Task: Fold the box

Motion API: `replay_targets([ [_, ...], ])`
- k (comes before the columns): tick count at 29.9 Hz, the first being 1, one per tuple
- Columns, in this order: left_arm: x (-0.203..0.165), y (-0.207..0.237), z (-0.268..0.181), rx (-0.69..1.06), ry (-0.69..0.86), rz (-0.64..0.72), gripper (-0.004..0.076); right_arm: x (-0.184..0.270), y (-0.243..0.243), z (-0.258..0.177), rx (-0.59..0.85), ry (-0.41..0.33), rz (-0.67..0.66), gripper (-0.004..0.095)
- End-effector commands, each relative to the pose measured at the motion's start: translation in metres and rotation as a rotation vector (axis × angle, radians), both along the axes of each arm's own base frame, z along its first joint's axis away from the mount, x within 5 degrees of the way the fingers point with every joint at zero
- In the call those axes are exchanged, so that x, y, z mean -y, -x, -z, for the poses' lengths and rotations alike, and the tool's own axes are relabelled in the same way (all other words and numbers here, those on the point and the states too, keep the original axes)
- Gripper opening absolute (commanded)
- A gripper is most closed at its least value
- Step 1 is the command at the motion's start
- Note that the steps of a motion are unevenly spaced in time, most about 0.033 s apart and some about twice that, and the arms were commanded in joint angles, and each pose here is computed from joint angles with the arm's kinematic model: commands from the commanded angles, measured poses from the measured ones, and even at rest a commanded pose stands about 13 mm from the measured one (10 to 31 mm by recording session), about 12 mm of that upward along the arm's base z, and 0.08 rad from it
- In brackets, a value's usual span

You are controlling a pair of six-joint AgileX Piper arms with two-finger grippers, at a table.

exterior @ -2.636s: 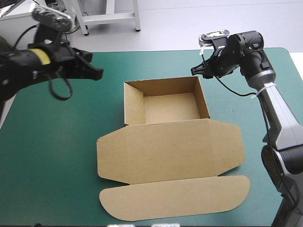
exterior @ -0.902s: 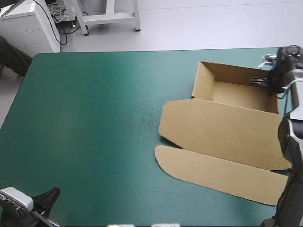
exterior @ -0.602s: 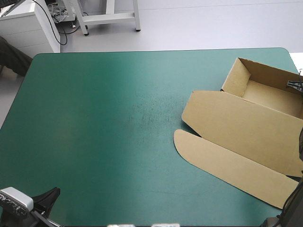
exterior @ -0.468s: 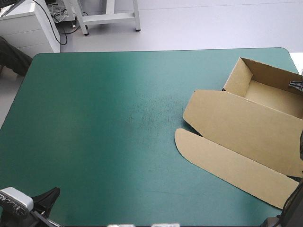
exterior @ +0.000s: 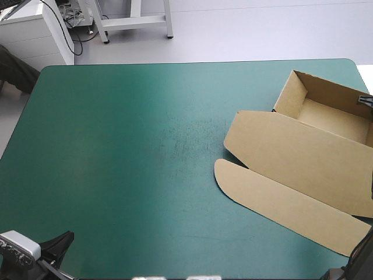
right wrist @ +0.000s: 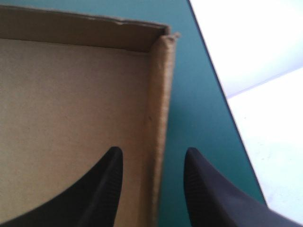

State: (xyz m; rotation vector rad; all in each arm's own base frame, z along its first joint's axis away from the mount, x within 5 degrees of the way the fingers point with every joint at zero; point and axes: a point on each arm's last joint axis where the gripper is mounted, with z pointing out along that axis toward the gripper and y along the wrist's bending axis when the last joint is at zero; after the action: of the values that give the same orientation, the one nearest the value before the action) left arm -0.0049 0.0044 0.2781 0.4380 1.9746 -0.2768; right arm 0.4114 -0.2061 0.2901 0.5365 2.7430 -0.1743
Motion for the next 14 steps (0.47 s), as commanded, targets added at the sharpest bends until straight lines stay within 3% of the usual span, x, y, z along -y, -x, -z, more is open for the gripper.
replay_targets([
  [1, -0.001, 0.001, -0.012, 0.083, 0.048, 0.0, -0.0008, -0.006, 0.029, -0.075, 0.13, 0.123, 0.0, 0.0425],
  [4, -0.001, 0.001, -0.012, 0.082, 0.047, 0.0, -0.0008, -0.016, 0.045, -0.113, 0.222, 0.157, -0.004, 0.0425],
  [9, -0.001, 0.001, -0.012, 0.082, 0.047, 0.0, -0.0008, -0.058, 0.084, -0.186, 0.45, 0.147, -0.079, 0.0425],
  [14, -0.001, 0.001, -0.012, 0.082, 0.047, 0.0, -0.0008, -0.127, 0.131, -0.245, 0.646, 0.154, -0.31, 0.0425],
])
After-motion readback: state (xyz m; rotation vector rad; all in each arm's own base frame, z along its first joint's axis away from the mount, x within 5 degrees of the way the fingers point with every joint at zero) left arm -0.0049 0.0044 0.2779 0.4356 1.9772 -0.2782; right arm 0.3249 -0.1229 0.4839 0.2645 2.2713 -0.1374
